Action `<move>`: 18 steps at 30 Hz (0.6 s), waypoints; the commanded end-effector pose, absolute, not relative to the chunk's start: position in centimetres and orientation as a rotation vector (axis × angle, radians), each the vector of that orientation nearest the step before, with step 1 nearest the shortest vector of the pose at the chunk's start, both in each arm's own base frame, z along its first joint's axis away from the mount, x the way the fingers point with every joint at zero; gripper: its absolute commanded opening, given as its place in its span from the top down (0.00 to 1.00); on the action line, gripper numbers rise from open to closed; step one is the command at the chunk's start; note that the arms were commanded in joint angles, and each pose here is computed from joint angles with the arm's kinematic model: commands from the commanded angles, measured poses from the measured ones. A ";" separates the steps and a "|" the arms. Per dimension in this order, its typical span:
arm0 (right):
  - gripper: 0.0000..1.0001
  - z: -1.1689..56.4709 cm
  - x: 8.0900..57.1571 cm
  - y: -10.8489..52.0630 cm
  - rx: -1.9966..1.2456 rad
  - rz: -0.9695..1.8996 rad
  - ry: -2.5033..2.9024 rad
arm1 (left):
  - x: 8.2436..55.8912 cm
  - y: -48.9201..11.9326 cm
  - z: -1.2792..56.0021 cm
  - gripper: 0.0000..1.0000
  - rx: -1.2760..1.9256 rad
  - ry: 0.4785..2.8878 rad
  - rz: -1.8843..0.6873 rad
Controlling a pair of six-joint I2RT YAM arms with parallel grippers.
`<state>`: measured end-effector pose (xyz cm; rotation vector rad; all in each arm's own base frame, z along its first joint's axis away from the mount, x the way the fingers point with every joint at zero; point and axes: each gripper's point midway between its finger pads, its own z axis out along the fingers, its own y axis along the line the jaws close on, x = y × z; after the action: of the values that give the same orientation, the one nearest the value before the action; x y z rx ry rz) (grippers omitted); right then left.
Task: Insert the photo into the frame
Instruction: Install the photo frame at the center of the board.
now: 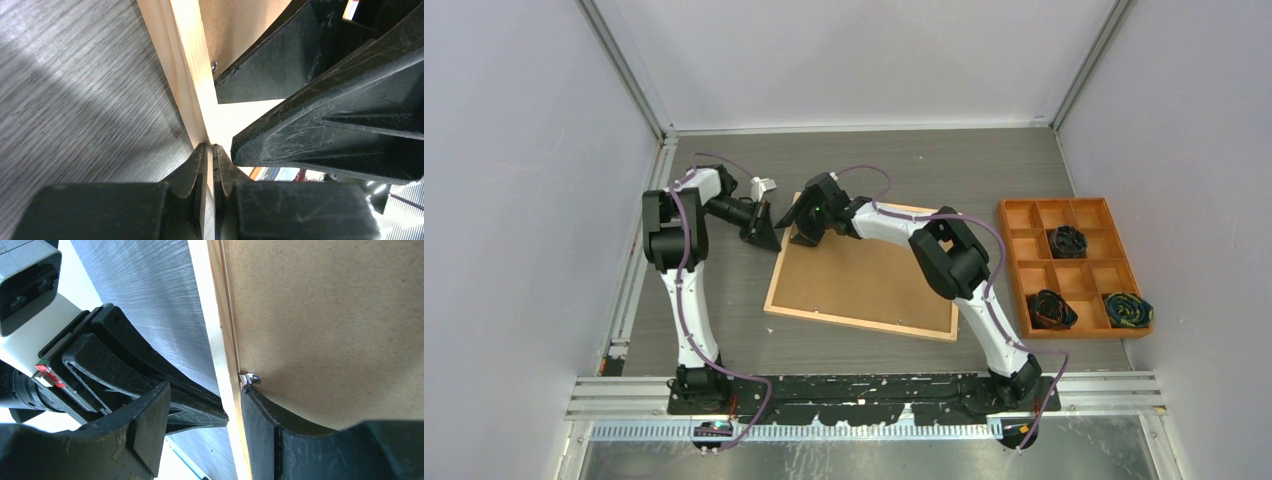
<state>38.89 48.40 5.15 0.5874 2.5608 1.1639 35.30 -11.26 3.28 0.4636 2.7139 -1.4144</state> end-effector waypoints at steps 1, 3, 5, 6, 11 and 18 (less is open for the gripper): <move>0.41 1.8 41.4 46.9 0.665 1.046 2.499 | 34.9 -12.0 2.3 0.93 0.570 2.719 -1.375; 0.41 1.8 41.6 46.9 0.669 1.049 2.496 | 34.9 -12.0 2.3 0.93 0.572 2.719 -1.375; 0.42 2.1 41.5 46.9 0.666 1.053 2.493 | 34.8 -11.9 2.3 0.93 0.577 2.717 -1.375; 0.42 2.3 41.6 46.8 0.663 1.054 2.486 | 34.8 -12.0 2.3 0.93 0.578 2.717 -1.375; 0.41 5.0 42.0 47.4 0.571 1.154 2.448 | 34.8 -11.8 3.0 0.93 0.589 2.712 -1.377; 0.29 12.9 37.6 43.3 0.050 1.080 2.384 | 35.0 -10.0 6.8 0.76 0.593 2.659 -1.352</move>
<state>38.52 46.70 6.10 0.3868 2.5190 1.1567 35.10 -11.02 3.44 0.5229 2.7021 -1.4045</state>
